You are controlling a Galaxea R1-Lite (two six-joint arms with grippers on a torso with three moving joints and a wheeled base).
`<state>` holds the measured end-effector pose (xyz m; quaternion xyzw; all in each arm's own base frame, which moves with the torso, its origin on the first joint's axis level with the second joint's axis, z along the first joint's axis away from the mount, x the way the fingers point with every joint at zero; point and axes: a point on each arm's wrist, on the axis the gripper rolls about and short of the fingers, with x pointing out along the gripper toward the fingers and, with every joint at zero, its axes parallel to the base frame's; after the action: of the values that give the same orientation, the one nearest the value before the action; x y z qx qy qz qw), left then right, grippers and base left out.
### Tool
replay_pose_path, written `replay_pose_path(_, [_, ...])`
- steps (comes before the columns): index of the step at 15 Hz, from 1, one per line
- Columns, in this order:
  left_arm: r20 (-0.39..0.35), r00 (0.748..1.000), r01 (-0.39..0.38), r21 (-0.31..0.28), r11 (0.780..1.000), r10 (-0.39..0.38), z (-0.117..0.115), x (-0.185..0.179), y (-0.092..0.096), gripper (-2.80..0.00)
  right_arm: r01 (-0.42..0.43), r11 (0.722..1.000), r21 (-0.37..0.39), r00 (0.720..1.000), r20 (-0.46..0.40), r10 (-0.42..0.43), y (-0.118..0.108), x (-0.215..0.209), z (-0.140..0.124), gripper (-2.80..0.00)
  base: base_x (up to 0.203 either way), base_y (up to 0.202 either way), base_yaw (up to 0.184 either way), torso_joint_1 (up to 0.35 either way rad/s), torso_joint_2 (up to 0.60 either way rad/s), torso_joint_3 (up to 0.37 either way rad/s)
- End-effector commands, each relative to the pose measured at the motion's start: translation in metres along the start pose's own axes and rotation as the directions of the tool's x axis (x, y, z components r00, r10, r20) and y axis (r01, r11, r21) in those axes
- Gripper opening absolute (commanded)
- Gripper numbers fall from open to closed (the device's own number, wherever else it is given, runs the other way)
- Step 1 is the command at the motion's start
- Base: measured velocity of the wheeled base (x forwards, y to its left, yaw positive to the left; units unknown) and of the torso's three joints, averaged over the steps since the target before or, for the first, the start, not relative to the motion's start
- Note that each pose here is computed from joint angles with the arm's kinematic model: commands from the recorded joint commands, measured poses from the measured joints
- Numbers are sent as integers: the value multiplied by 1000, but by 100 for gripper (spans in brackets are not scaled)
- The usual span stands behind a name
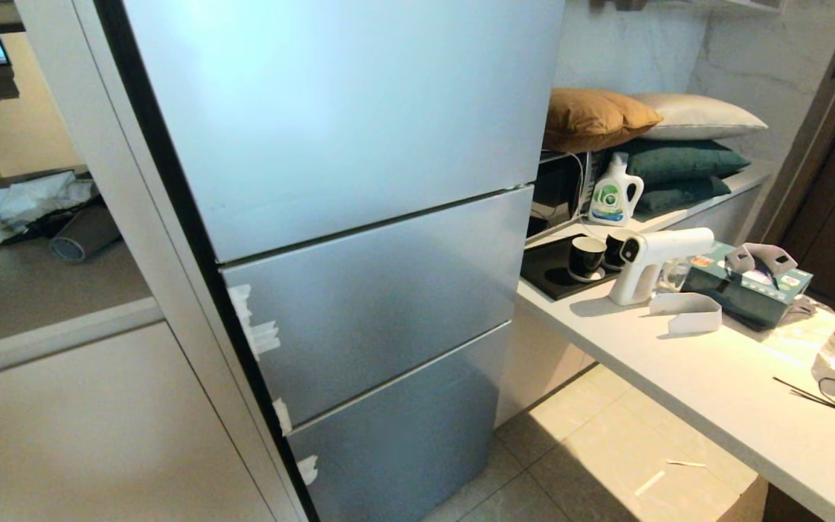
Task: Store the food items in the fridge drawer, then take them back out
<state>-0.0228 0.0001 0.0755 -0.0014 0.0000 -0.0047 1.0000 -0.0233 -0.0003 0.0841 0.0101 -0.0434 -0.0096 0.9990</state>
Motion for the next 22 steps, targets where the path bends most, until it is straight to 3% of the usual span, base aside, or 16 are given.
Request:
replay_pose_path(1, [-2, 1000, 0, 0, 1000, 0, 0, 0, 0, -280, 1, 1000, 0, 1000, -31, -1, 0, 2, -9, -280, 0, 0, 0, 0, 0, 0])
replay_pose_path(22, [-2, 1000, 0, 0, 1000, 0, 0, 0, 0, -280, 1, 1000, 1, 1000, -30, -1, 0, 2, -9, -280, 0, 0, 0, -119, 264, 143])
